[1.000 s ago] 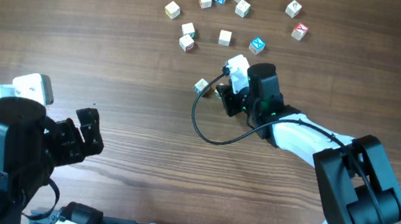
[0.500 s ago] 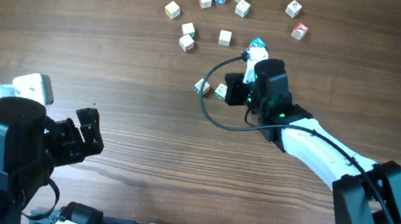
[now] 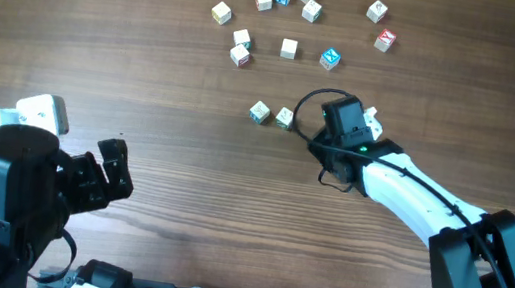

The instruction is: Form a circle

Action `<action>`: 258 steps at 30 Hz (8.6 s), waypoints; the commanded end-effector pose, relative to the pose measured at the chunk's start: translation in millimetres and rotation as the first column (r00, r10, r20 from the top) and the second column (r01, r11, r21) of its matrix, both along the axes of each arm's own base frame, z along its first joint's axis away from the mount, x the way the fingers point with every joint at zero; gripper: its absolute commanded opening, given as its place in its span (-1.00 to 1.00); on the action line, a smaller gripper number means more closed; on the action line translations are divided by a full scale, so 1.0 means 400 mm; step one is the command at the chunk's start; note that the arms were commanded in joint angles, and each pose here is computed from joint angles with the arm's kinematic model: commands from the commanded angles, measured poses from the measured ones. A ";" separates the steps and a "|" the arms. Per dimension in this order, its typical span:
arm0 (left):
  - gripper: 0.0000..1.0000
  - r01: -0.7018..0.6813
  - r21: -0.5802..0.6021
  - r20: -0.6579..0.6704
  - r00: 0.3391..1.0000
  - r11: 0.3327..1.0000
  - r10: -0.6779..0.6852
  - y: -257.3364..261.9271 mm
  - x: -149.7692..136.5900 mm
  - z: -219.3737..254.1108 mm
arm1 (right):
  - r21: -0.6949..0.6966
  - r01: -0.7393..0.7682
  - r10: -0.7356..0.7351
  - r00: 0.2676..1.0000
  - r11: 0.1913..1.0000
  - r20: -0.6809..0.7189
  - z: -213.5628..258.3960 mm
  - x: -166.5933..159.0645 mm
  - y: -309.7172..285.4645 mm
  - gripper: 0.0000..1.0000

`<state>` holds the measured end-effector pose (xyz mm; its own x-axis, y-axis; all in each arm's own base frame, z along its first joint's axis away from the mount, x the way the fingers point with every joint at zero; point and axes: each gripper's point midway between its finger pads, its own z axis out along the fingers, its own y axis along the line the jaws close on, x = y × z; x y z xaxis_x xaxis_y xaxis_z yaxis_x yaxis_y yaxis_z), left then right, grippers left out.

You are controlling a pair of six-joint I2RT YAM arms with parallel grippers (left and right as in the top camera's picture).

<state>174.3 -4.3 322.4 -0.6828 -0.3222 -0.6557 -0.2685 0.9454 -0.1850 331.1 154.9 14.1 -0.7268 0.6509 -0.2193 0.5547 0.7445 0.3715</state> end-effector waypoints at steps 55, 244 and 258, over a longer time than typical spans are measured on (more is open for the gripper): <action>1.00 -0.020 0.005 0.004 1.000 1.000 0.020 0.008 0.002 0.001 | 0.272 0.000 -0.008 1.000 0.962 0.027 -0.069 0.052 0.179 -0.91; 1.00 -0.020 0.005 0.004 1.000 1.000 0.020 0.008 0.001 0.001 | -0.038 -0.621 0.615 0.781 0.783 -0.108 0.199 -0.061 0.356 -0.82; 1.00 -0.020 0.005 0.004 1.000 1.000 0.020 0.008 0.001 0.001 | -0.138 -0.517 0.531 0.842 0.845 0.099 0.014 -0.027 0.372 -0.53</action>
<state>174.5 -4.3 322.3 -0.6833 -0.3221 -0.6553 -0.2686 0.9454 -0.1846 310.9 312.5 25.2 -0.9345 0.1234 -0.3339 -0.0068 0.9317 0.3633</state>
